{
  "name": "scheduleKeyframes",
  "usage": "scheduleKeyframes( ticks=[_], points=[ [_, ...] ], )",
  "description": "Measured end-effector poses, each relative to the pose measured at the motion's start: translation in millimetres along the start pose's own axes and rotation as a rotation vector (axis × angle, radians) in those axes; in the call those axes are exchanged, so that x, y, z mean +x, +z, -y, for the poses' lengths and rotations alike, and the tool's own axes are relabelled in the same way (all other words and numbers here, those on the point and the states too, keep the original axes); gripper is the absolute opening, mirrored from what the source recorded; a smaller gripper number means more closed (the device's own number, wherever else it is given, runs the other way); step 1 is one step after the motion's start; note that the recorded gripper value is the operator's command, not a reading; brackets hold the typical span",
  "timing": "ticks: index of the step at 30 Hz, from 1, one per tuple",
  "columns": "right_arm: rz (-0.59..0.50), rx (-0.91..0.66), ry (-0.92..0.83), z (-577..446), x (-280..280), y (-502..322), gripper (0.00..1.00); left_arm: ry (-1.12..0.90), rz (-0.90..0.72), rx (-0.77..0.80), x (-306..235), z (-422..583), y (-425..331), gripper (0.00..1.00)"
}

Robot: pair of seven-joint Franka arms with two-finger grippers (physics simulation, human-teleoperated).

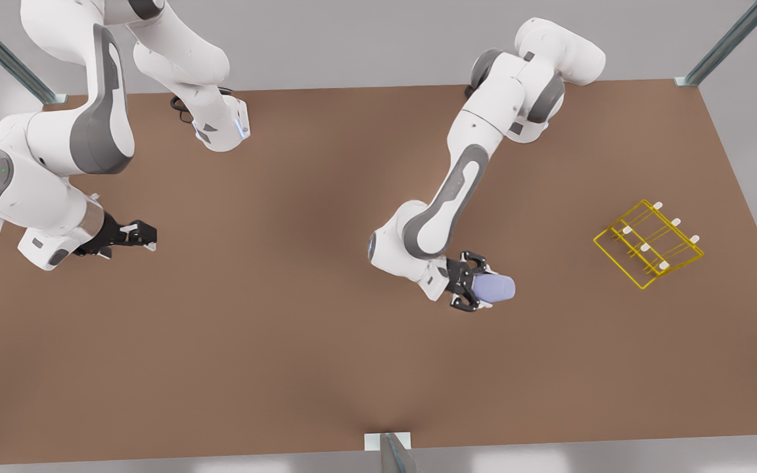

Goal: Place the cup on the cup holder

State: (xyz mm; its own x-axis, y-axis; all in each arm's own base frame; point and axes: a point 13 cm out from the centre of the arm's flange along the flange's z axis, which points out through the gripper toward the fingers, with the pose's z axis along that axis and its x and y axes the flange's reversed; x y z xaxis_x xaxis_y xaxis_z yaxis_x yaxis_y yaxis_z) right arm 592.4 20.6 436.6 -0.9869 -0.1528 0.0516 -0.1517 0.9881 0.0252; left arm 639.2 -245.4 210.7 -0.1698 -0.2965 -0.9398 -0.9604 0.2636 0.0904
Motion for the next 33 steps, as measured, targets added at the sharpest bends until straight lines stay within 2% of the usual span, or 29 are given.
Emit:
scheduleKeyframes(
  ticks=[4, 12, 17, 24, 33],
  points=[
    [0.000, 0.000, 0.002, 1.2, 0.1, -0.1, 1.00, 0.007, 0.151, -0.132, -19.5, -24.1, 69.7, 0.79],
    [-0.002, -0.001, 0.005, 2.5, 0.7, 0.3, 1.00, -0.004, 0.304, -0.358, -44.9, -76.7, 187.2, 0.79],
    [-0.003, -0.001, 0.005, 1.9, 1.1, 0.3, 1.00, -0.034, 0.432, -0.426, -80.0, -96.7, 264.5, 0.78],
    [-0.006, -0.001, 0.005, 1.9, 1.5, 1.1, 1.00, -0.109, 0.524, -0.385, -108.4, -104.0, 250.9, 0.78],
    [-0.007, -0.001, 0.005, 2.0, 1.7, 1.3, 1.00, -0.087, 0.623, -0.450, -109.5, -168.4, 291.6, 0.78]
  ],
)
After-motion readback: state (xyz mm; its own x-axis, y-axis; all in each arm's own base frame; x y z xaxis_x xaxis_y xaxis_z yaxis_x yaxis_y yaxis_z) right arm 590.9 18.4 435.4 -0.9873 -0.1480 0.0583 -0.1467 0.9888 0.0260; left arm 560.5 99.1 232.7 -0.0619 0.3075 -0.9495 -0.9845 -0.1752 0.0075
